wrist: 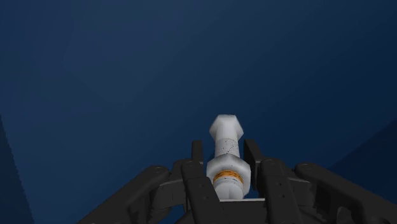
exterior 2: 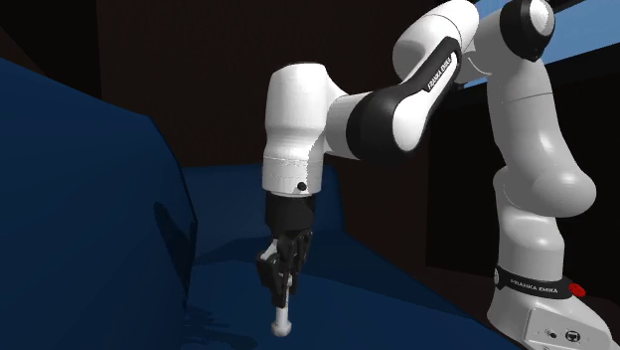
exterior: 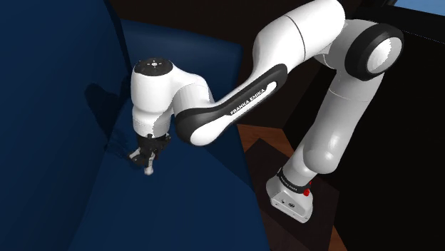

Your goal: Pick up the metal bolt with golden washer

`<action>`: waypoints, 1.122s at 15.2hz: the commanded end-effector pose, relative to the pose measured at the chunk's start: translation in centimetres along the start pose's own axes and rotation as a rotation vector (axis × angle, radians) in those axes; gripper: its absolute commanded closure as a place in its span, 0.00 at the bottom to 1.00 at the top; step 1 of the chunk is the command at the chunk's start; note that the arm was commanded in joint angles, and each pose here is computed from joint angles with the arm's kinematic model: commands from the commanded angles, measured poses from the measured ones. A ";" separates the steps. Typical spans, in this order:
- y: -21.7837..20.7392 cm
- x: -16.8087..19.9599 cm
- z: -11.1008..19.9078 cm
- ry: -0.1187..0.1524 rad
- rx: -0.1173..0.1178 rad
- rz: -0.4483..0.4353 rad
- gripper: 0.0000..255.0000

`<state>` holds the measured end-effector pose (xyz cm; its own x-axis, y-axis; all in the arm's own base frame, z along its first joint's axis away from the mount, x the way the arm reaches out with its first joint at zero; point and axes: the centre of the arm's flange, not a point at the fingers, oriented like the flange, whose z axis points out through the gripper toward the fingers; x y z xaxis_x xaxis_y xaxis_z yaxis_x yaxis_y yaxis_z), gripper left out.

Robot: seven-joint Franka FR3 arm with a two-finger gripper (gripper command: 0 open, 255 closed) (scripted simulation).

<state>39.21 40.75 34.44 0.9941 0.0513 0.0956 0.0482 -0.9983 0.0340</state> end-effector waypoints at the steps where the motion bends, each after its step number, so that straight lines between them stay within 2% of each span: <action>1: 0.1 0.1 -0.5 -0.001 -0.001 0.001 1.00; 15: 0.4 0.8 -7.8 -0.001 -0.001 0.001 1.00; 17: 0.4 0.8 -7.9 -0.001 -0.001 0.001 1.00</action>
